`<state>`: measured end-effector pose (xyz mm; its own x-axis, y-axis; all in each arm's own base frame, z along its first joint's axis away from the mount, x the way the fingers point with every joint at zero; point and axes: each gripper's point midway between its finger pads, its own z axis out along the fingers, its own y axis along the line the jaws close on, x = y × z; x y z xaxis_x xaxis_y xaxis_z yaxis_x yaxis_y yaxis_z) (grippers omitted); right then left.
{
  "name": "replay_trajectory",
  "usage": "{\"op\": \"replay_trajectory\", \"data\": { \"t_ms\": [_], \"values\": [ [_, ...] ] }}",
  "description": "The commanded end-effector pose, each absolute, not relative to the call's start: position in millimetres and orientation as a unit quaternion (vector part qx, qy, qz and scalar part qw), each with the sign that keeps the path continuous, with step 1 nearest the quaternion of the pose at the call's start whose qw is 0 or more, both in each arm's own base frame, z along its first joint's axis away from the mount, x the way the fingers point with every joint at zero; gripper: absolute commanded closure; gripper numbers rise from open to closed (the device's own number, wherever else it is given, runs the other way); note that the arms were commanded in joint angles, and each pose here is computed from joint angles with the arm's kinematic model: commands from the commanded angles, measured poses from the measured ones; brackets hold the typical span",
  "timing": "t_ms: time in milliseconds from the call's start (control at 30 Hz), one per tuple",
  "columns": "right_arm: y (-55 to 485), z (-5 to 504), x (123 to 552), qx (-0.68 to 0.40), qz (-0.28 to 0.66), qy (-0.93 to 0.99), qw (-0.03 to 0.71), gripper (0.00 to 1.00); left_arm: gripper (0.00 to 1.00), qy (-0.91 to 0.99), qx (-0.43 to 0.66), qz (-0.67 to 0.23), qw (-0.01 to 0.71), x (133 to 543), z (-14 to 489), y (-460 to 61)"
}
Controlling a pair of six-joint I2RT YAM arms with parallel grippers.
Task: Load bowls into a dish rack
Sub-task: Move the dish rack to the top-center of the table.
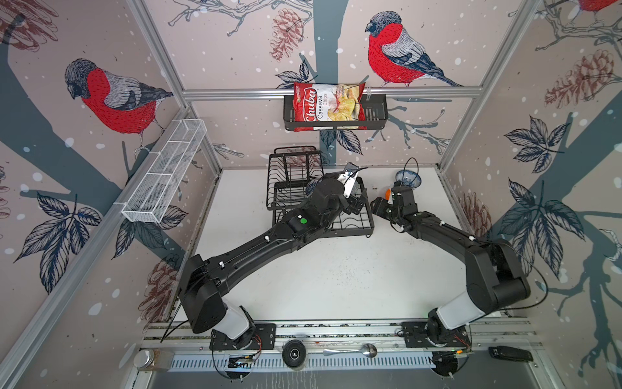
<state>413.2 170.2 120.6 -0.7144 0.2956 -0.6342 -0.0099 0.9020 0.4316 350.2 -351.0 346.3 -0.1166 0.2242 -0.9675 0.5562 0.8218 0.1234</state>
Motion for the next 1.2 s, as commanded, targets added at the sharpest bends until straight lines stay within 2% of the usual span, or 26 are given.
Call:
{"op": "replay_trajectory", "data": {
  "t_ms": [0, 233, 667, 767, 1067, 1167],
  "values": [
    [173, 111, 415, 0.061, 0.179, 0.911, 0.365, 0.40, 0.02, 0.755, 0.271, -0.133, 0.583, 350, 333, -353],
    [178, 90, 417, 0.059, 0.154, 0.923, 0.347, 0.50, 0.02, 0.758, 0.263, -0.156, 0.576, 344, 335, -352],
    [195, 73, 420, 0.072, 0.146, 0.928, 0.336, 0.75, 0.02, 0.765, 0.254, -0.156, 0.571, 343, 332, -344],
    [202, 73, 422, 0.070, 0.148, 0.927, 0.338, 0.84, 0.02, 0.765, 0.248, -0.155, 0.574, 342, 333, -339],
    [222, 76, 439, 0.072, 0.145, 0.926, 0.341, 0.94, 0.02, 0.770, 0.229, -0.153, 0.575, 345, 332, -321],
    [232, 79, 446, 0.072, 0.155, 0.924, 0.343, 0.94, 0.02, 0.772, 0.218, -0.155, 0.577, 348, 334, -313]
  ]
}}
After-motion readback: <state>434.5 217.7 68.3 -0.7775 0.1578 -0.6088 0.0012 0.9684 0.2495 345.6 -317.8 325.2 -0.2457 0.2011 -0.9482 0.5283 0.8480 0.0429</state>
